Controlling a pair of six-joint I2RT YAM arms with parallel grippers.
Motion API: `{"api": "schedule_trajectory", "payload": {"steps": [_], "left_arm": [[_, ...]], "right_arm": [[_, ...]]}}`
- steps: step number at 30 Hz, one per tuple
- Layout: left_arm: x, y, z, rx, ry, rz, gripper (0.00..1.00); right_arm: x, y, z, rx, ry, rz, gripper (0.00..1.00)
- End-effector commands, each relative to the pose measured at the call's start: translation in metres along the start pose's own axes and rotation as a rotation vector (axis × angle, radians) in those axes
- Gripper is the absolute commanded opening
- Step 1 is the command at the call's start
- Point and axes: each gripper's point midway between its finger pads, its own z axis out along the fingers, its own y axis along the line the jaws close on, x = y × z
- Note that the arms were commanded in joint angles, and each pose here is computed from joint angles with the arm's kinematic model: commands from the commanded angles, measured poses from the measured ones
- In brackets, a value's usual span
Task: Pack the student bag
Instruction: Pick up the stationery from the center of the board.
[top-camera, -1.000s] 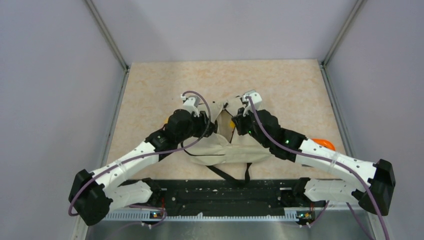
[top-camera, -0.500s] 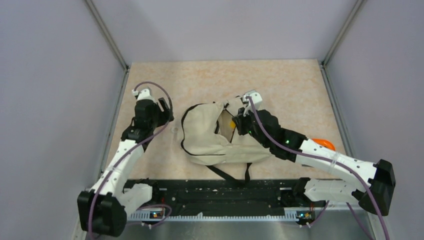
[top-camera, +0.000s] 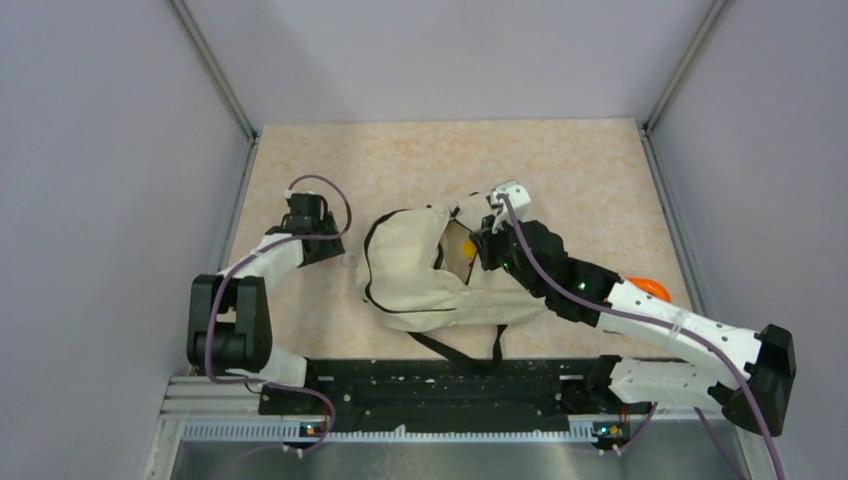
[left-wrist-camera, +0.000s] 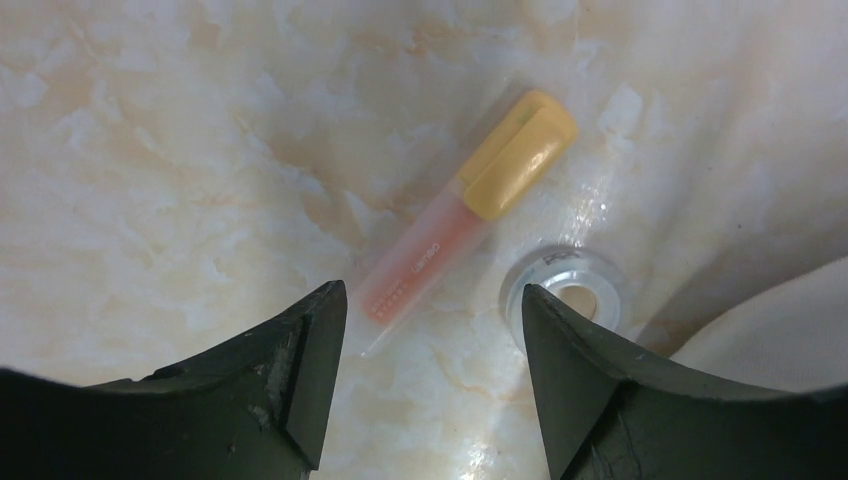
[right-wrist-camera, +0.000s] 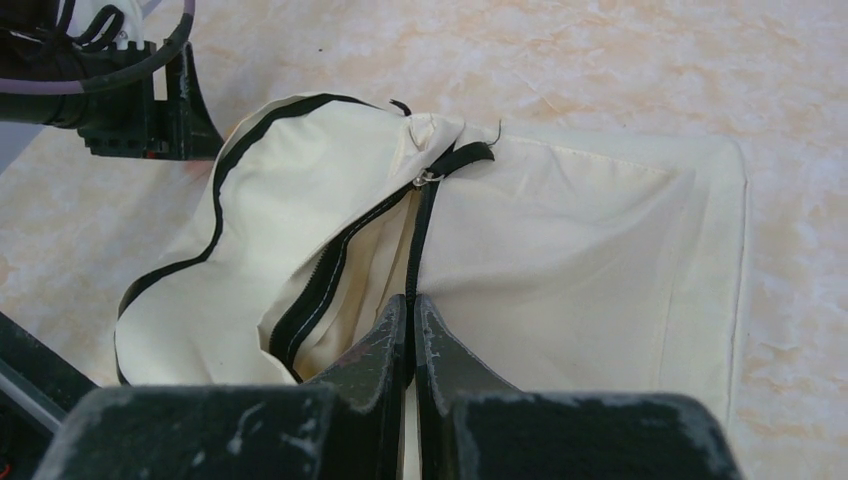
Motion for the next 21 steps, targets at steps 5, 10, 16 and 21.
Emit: {"api": "schedule_trajectory", "payload": {"steps": [5,10,16,21], "left_arm": [[-0.022,0.006,0.015,-0.064,-0.023,0.02,0.68],[-0.022,0.008,0.023,-0.091,0.012,0.023,0.65],[-0.017,0.006,0.029,-0.095,0.059,0.029,0.6],[-0.016,-0.002,0.032,-0.064,0.093,0.02,0.5]], "right_arm": [[-0.043,0.001,-0.011,-0.007,-0.144,0.048,0.0],[-0.043,0.003,-0.01,-0.012,-0.141,0.046,0.0],[-0.043,0.003,-0.009,-0.012,-0.14,0.045,0.0],[-0.043,0.005,-0.007,-0.018,-0.138,0.046,0.0]]}}
